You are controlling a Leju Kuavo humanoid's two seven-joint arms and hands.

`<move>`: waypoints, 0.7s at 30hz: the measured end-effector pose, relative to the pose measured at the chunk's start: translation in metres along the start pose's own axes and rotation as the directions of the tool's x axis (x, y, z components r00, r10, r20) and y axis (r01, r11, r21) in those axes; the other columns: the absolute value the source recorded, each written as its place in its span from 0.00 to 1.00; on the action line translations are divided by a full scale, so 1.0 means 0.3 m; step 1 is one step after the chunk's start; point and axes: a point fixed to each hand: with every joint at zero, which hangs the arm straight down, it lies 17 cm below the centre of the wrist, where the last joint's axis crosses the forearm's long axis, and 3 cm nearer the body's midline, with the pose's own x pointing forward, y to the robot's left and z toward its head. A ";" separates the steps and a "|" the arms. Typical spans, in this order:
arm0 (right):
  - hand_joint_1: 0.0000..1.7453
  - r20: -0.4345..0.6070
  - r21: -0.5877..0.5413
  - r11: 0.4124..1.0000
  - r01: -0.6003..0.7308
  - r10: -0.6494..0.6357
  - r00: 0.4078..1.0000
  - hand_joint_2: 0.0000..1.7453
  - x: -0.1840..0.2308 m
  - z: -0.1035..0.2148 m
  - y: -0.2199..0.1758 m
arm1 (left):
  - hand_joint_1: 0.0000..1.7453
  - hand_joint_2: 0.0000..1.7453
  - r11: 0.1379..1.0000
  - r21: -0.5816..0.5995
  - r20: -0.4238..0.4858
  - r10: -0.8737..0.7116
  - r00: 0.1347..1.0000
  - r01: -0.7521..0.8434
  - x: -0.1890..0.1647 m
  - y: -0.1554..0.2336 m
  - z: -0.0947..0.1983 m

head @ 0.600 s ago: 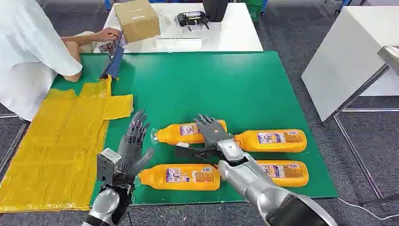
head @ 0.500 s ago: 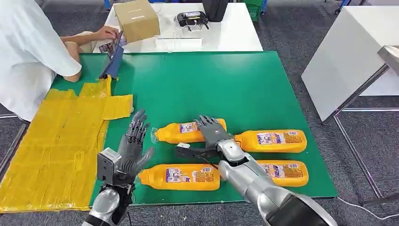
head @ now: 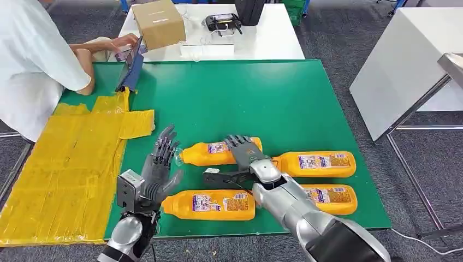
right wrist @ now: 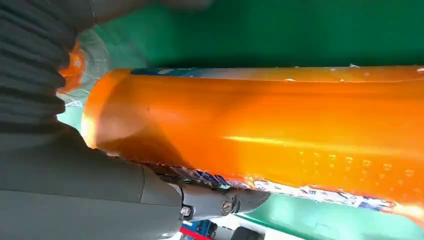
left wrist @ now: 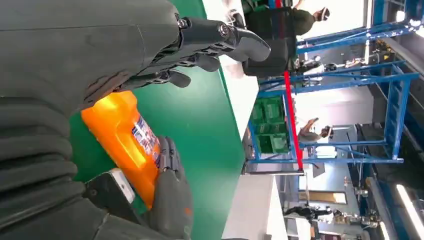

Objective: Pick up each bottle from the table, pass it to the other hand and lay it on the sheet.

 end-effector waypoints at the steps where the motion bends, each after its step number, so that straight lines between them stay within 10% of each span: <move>1: 0.88 -0.006 0.004 1.000 -0.005 0.005 1.000 1.00 -0.005 0.000 0.002 | 0.00 1.00 1.000 0.000 0.001 0.000 1.000 0.000 0.001 0.000 -0.001; 21: 1.00 -0.045 -0.022 0.995 -0.102 0.101 0.994 1.00 -0.051 -0.001 -0.011 | 0.00 1.00 1.000 -0.001 -0.002 0.018 1.000 -0.018 -0.005 -0.017 -0.011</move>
